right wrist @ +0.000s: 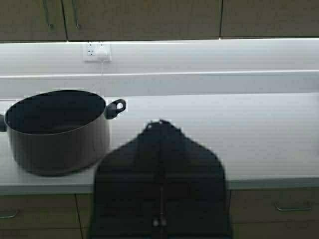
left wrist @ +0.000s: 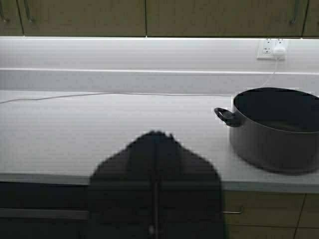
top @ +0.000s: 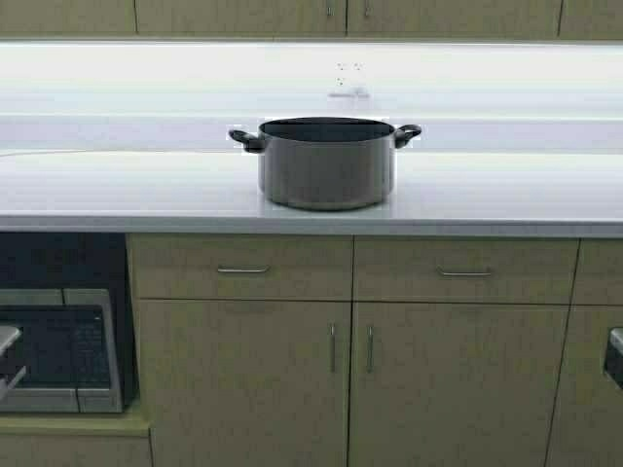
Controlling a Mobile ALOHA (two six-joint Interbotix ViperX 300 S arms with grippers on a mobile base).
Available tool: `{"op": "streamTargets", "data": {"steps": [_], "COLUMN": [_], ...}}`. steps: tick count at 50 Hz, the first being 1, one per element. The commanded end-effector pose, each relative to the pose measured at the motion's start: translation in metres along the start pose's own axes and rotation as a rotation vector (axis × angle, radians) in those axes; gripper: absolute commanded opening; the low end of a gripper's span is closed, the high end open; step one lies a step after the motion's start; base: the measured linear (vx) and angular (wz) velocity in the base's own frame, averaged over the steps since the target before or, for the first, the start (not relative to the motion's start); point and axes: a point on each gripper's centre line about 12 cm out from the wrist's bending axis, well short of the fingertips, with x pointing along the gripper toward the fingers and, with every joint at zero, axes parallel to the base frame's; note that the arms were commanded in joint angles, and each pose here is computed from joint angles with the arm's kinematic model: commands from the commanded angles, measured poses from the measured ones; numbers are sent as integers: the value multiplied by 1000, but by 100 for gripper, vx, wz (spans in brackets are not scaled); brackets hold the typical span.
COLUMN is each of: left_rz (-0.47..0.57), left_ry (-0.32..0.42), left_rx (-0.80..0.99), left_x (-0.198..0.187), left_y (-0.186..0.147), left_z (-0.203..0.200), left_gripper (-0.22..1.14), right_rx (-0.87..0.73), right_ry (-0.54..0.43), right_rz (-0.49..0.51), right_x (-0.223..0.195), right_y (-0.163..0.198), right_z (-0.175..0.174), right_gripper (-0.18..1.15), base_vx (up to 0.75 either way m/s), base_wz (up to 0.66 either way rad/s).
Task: Open the cabinet, put the pot inside, then close it
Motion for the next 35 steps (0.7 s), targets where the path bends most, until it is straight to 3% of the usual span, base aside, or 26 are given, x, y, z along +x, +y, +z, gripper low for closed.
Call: {"op": "streamTargets", "data": {"steps": [1, 5, 12, 35], "left_rz": [-9, -13, -15, -16], "left_ry": [-14, -6, 26, 38], "left_rx": [48, 56, 26, -16], "left_x": [3, 6, 12, 9], "left_y": [-1, -1, -1, -2], "left_z": [5, 3, -5, -13], "left_gripper": [-2, 7, 3, 2], "right_rx": [4, 4, 3, -2], "right_ry": [20, 40, 43, 57], "right_rz": [-8, -8, -7, -7], "right_x": [1, 1, 1, 5], "right_y": [-2, -2, -1, -1], "right_z": [-3, -4, -2, -4], "right_gripper": [3, 9, 6, 6], "base_vx": [3, 5, 11, 16], "base_wz": [2, 2, 2, -8]}}
